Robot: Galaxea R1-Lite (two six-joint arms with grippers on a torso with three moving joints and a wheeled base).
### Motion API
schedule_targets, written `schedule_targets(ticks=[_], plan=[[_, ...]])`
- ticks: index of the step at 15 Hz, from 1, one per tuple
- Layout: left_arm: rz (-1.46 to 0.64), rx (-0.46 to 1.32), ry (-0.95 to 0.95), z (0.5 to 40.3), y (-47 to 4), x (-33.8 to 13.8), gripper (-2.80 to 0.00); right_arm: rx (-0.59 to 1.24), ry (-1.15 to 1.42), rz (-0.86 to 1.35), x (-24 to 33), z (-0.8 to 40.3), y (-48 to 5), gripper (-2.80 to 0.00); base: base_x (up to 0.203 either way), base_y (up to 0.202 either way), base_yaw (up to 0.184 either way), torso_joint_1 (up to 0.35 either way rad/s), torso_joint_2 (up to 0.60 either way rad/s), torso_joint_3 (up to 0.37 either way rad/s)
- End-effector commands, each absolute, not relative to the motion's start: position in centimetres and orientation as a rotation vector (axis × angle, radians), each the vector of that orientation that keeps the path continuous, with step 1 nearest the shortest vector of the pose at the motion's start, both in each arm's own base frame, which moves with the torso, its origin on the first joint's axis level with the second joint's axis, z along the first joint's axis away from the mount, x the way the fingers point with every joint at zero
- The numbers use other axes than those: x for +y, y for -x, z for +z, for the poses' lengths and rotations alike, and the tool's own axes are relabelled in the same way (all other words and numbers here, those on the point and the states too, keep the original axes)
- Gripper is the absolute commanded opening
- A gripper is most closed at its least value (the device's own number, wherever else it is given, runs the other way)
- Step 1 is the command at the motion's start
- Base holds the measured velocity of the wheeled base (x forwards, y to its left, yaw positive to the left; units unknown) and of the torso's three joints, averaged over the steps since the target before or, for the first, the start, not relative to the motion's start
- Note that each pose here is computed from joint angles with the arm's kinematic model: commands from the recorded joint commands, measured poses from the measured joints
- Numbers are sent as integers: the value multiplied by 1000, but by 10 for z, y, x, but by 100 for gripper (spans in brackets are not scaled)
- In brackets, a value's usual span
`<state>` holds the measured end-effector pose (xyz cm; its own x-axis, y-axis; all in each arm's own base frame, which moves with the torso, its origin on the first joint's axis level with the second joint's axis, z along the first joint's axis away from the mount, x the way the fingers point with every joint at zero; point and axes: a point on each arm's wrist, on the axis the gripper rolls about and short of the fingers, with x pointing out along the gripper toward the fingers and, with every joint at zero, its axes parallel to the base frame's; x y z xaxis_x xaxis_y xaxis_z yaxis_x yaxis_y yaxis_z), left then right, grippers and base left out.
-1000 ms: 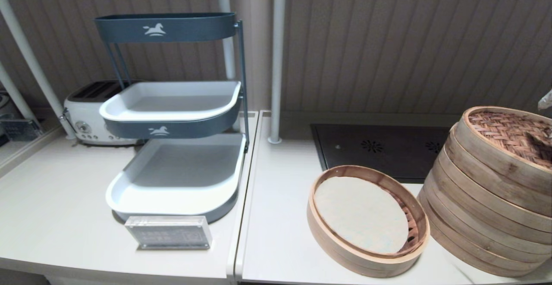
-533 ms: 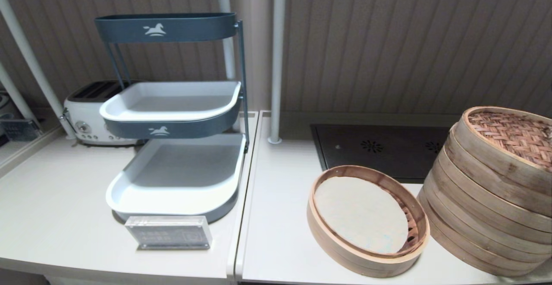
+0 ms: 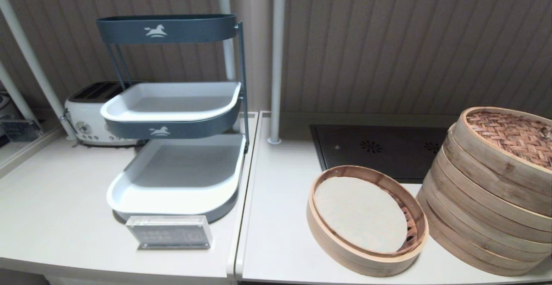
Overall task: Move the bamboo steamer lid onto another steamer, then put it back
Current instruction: Pick up the steamer
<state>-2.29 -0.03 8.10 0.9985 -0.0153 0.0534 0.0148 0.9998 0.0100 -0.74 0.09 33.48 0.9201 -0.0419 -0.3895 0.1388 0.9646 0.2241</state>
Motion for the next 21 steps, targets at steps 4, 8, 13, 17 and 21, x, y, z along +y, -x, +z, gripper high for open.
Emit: schedule_targets(ticks=[4, 8, 13, 17, 21], plan=[[-15, -28, -9, 73, 21, 0, -280, 356, -198, -164, 9, 212, 64, -280, 0, 0, 0, 0, 0, 0], [-15, -27, -9, 73, 21, 0, -280, 274, -147, -191, 5, 160, 28, -280, 0, 0, 0, 0, 0, 0], [-15, -26, -9, 73, 21, 0, -280, 229, -49, -69, 1, 95, 2, -280, 0, 0, 0, 0, 0, 0], [-15, -26, -9, 73, 21, 0, -280, 197, -32, -52, 1, 81, 0, -280, 0, 0, 0, 0, 0, 0], [-15, -28, -9, 73, 21, 0, -280, 59, 33, 47, 1, 80, 12, -280, 0, 0, 0, 0, 0, 0]])
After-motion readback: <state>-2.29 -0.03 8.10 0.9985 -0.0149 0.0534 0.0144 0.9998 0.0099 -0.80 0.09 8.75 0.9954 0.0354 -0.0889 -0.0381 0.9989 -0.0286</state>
